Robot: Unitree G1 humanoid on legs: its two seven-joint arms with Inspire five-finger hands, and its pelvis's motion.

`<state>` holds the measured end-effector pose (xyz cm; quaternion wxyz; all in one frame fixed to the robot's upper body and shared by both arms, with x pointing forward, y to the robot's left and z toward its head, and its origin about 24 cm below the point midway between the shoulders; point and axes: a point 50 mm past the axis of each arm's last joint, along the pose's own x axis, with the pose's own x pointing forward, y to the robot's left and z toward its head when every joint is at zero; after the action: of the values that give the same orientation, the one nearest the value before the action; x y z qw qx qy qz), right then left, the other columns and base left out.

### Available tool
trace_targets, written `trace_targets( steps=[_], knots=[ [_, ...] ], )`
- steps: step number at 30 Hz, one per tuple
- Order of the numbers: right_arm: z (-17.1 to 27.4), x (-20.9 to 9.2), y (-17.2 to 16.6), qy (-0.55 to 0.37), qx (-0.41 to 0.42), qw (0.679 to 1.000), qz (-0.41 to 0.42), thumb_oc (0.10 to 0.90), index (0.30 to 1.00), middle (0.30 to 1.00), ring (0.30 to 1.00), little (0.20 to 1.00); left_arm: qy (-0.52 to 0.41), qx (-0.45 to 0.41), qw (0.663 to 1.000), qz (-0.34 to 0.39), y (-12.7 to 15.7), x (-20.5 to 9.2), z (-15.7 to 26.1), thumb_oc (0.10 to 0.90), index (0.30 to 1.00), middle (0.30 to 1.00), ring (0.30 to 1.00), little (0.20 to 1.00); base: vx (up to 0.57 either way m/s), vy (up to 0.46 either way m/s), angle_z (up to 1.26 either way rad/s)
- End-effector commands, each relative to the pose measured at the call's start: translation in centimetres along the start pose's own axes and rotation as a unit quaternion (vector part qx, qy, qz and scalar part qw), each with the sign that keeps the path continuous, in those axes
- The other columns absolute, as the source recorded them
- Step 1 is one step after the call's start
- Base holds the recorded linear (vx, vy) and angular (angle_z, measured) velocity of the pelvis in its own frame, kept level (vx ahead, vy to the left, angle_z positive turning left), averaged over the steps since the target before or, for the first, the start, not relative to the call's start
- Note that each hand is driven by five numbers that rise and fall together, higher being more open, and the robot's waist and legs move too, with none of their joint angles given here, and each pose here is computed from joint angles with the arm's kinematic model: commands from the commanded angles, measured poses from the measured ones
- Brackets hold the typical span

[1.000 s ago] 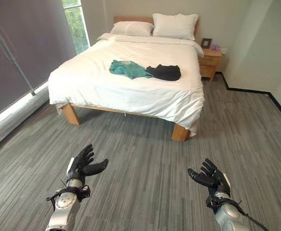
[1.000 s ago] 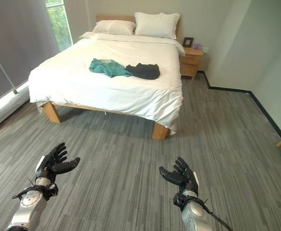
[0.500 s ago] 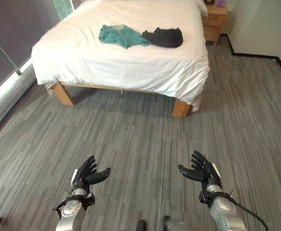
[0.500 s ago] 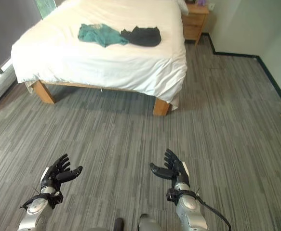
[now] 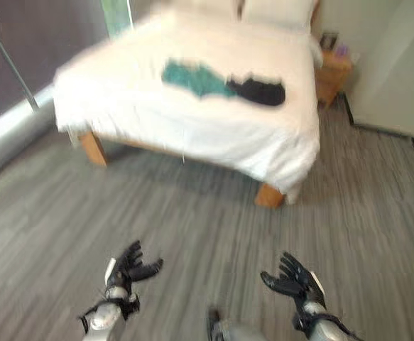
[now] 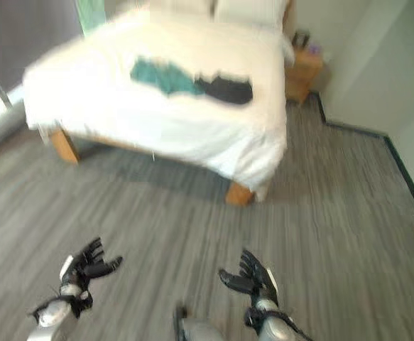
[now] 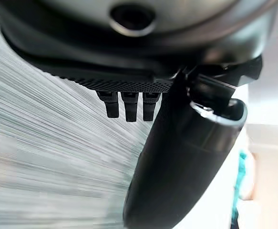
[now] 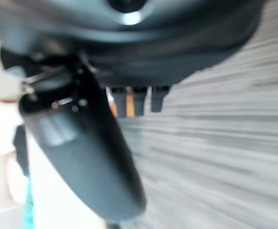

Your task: Pick up bed clothes into laundry basket.

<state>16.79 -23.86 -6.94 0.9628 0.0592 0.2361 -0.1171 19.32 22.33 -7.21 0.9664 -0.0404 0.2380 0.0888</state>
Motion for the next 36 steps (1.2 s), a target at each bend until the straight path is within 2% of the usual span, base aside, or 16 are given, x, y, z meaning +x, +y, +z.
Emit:
trace_targets(
  steps=[1,4,7,10,14,17,20,22,26,28,29,30,32,36],
  knots=[
    [11.3,1.8,0.0,-0.238,0.037,0.971,-0.005,0.800,0.900,0.900,0.900,0.900,-0.203,-0.019,0.979,-0.014,-0.3,1.9,10.2,0.800,0.900,0.900,0.900,0.900,0.29,-0.189,-0.48],
    [14.2,2.4,1.2,-0.280,0.020,0.960,0.015,0.800,0.900,0.900,0.900,0.900,-0.213,-0.020,0.977,-0.020,-0.8,2.1,10.7,0.800,0.900,0.900,0.900,0.900,0.51,-0.179,-0.62],
    [16.3,2.9,3.3,-0.307,-0.010,0.950,0.059,0.800,0.900,0.900,0.900,0.900,-0.221,-0.003,0.975,-0.017,-0.1,1.2,10.4,0.800,0.900,0.900,0.900,0.900,0.62,-0.069,-0.55],
    [16.7,3.6,6.3,-0.297,-0.044,0.946,0.120,0.800,0.900,0.900,0.900,0.900,-0.216,-0.001,0.976,0.011,1.8,0.3,9.5,0.800,0.900,0.900,0.900,0.900,0.70,-0.054,-1.43],
    [16.8,3.5,7.8,-0.297,-0.065,0.940,0.154,0.800,0.900,0.900,0.900,0.900,-0.236,0.000,0.971,0.039,3.3,-0.2,10.4,0.800,0.900,0.900,0.900,0.900,0.61,0.024,-0.89],
    [16.6,3.6,8.8,-0.296,-0.080,0.937,0.166,0.800,0.900,0.900,0.900,0.900,-0.251,-0.004,0.966,0.054,3.7,-0.3,11.1,0.800,0.900,0.900,0.900,0.900,0.39,0.030,-0.25],
    [17.1,3.4,8.8,-0.305,-0.062,0.936,0.162,0.800,0.900,0.900,0.900,0.900,-0.278,-0.014,0.959,0.047,3.2,0.3,13.2,0.800,0.900,0.900,0.900,0.900,0.26,0.045,0.10],
    [17.5,3.3,8.5,-0.312,-0.070,0.934,0.160,0.800,0.900,0.900,0.900,0.900,-0.300,0.015,0.953,0.026,2.1,0.8,14.9,0.800,0.900,0.900,0.900,0.900,0.33,0.035,0.80],
    [19.4,3.3,7.0,-0.328,-0.115,0.925,0.150,0.800,0.900,0.900,0.900,0.900,-0.318,-0.004,0.948,-0.026,-0.1,1.2,16.1,0.800,0.900,0.900,0.900,0.900,0.36,-0.129,1.01],
    [21.1,2.7,5.0,-0.349,-0.153,0.916,0.125,0.800,0.900,0.900,0.900,0.900,-0.326,0.001,0.943,-0.060,-2.0,1.7,17.0,0.800,0.900,0.900,0.900,0.900,0.29,-0.188,1.06],
    [22.9,2.2,3.4,-0.375,-0.183,0.904,0.096,0.800,0.900,0.900,0.900,0.900,-0.337,0.020,0.940,-0.054,-2.4,1.9,17.7,0.800,0.900,0.900,0.900,0.900,0.16,-0.172,1.34],
    [22.9,2.3,2.3,-0.362,-0.192,0.909,0.084,0.800,0.900,0.900,0.900,0.900,-0.326,0.014,0.941,-0.084,-3.3,2.0,17.4,0.800,0.900,0.900,0.900,0.900,0.11,-0.187,1.33],
    [23.7,2.1,2.4,-0.373,-0.198,0.902,0.089,0.800,0.900,0.900,0.900,0.900,-0.322,0.017,0.943,-0.082,-3.1,1.9,17.0,0.800,0.900,0.900,0.900,0.900,0.08,-0.152,1.28],
    [27.6,1.4,0.2,-0.388,-0.248,0.885,0.075,0.800,0.900,0.900,0.900,0.900,-0.283,-0.013,0.954,-0.102,-2.0,0.8,13.9,0.800,0.900,0.900,0.900,0.900,0.12,-0.174,0.48]
  ],
)
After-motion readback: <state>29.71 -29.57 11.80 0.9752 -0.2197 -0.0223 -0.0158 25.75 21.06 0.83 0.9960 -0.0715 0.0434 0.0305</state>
